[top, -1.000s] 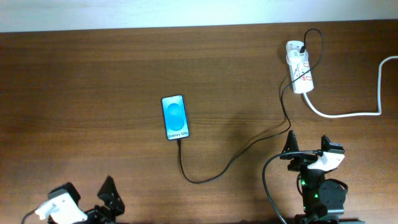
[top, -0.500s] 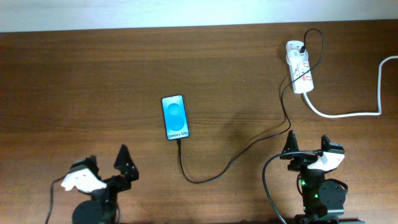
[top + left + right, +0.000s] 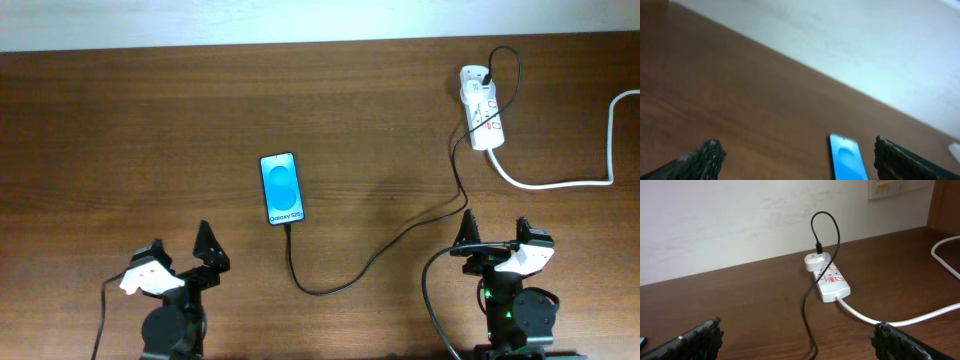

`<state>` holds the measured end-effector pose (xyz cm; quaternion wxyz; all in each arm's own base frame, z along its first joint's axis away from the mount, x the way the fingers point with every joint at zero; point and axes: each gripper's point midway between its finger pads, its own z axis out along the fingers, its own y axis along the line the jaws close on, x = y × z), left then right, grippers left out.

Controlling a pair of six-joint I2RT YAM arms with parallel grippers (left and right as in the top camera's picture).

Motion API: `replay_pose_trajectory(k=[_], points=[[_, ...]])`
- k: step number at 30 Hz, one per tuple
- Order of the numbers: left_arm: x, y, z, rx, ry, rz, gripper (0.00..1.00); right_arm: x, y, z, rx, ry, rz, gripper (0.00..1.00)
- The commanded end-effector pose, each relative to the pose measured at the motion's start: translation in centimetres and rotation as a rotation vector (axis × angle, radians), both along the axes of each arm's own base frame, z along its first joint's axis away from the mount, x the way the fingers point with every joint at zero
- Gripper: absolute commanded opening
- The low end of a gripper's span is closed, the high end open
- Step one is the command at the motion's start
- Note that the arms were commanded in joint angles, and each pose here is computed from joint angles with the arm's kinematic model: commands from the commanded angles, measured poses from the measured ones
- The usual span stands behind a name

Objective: Plug charger to phone and switch on socket

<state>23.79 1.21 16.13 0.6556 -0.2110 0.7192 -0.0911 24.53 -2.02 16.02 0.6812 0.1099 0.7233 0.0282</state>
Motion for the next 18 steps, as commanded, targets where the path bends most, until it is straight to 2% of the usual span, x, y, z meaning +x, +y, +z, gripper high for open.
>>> replay_pose_trajectory(k=[1, 6, 10, 18], points=[[0.1, 0.5, 0.0, 0.1, -0.012, 0.019, 0.99, -0.1, -0.4, -0.2, -0.008, -0.001, -0.019, 0.98], [0.2, 0.1, 0.0, 0.227, 0.008, -0.017, 0.99, -0.1, -0.4, -0.2, -0.008, -0.001, -0.019, 0.98], [0.5, -1.3, -0.1, 0.34, -0.004, -0.122, 0.99, -0.1, -0.4, -0.2, -0.008, -0.001, -0.019, 0.98], [0.8, -1.1, 0.2, 0.342, -0.042, -0.118, 0.99, -0.1, -0.4, -0.2, -0.008, -0.001, -0.019, 0.98]])
